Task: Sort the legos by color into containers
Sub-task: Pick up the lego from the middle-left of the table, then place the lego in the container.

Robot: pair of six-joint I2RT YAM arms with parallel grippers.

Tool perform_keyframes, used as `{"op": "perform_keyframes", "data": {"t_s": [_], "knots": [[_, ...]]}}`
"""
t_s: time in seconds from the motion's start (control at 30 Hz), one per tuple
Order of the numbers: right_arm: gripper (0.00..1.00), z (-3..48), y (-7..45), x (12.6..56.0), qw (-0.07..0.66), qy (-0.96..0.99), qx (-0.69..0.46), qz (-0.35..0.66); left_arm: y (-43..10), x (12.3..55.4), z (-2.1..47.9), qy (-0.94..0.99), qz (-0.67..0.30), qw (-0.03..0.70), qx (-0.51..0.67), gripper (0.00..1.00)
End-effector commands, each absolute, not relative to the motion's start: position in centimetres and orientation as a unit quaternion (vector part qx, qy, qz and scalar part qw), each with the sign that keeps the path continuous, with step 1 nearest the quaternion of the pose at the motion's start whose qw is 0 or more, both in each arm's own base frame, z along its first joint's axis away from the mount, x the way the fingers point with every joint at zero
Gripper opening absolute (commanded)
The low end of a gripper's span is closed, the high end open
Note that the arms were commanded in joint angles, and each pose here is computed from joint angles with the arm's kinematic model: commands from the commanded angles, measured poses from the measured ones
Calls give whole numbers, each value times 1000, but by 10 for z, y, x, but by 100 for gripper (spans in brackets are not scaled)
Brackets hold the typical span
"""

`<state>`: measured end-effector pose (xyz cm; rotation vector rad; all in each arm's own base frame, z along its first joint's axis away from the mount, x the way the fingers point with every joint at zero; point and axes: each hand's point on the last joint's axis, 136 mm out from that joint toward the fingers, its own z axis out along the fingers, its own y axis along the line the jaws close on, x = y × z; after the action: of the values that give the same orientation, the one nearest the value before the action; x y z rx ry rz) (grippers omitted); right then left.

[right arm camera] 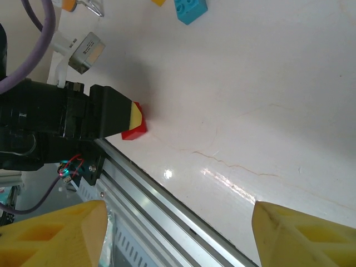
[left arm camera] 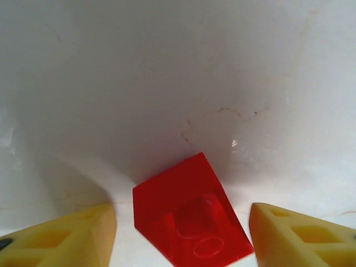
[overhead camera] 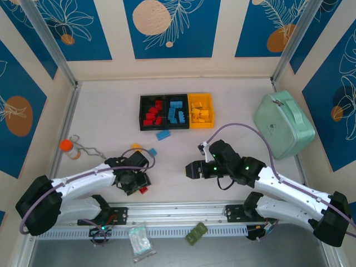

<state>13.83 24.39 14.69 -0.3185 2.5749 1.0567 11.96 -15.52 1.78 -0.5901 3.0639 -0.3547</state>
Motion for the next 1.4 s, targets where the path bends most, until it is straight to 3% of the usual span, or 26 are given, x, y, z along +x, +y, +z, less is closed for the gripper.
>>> {"op": "perform_keyframes", "data": {"t_s": [0.0, 0.07, 0.17, 0.8, 1.37], "knots": [[69, 143, 245, 135, 164, 905, -106, 379, -166, 131, 23, 975, -124, 16, -181, 47], [69, 141, 244, 135, 163, 905, -104, 379, -167, 134, 24, 975, -125, 21, -181, 35], [69, 140, 245, 134, 161, 904, -102, 382, -170, 145, 32, 972, -137, 47, -183, 30], [68, 158, 277, 162, 196, 895, -109, 385, -179, 279, 118, 960, -192, 141, -146, 27], [68, 159, 265, 176, 220, 902, -65, 364, -165, 429, 140, 965, -117, 191, -135, 27]]}}
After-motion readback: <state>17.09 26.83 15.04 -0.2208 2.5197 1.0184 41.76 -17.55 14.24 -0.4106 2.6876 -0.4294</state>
